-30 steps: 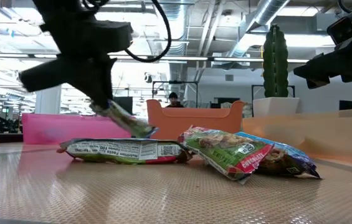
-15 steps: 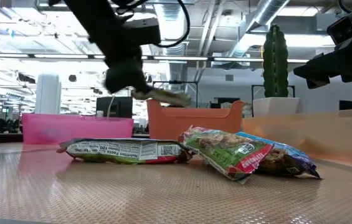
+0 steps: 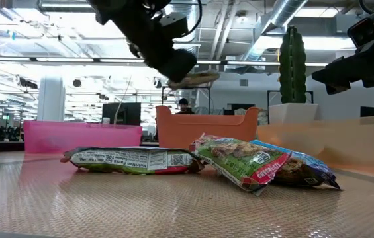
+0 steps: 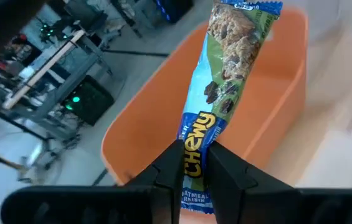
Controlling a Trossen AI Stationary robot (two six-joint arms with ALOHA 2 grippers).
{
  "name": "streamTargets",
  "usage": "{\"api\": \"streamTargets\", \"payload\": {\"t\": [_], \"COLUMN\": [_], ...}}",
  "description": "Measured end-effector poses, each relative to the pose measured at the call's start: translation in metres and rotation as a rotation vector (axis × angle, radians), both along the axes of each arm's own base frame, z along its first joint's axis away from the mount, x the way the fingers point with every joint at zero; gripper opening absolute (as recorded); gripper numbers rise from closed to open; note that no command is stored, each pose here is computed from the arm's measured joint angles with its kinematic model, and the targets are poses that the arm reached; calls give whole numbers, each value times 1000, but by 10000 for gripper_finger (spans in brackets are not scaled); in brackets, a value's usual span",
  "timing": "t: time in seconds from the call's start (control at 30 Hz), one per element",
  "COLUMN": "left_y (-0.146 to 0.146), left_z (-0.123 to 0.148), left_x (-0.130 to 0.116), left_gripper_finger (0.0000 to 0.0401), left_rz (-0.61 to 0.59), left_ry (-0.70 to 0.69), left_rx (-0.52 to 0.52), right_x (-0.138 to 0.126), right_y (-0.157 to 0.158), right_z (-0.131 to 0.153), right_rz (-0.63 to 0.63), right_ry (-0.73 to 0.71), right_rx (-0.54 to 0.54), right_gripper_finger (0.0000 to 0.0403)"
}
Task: Pick and place Granola Bars by type
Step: Put the blue granola bar into the orange bin
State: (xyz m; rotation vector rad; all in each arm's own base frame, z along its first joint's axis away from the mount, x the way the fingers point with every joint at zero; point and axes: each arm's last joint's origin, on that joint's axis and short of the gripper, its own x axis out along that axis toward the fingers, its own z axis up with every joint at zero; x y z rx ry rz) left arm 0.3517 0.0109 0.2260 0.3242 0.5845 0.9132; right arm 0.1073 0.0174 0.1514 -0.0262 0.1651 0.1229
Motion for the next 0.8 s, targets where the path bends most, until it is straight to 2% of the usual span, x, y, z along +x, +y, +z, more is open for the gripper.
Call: {"api": "streamTargets", "payload": {"t": [0.2,0.5,0.8], "left_y": [29,70,99], "left_z": [9,11,-8], "left_x": [7,5,5], "left_gripper_finger": [52,52,52], "left_rz": [-31,-25,-12], "left_ry": [-141,-261,-292], "left_rx": [-66,-185,-323], "right_x": [0,0,0], "right_y": [0,0,0], "right_z": [0,0,0], "right_rz": [-1,0,0], "right_ry": [0,0,0], "right_rx": [0,0,0], "right_gripper_finger": [154,154,154]}}
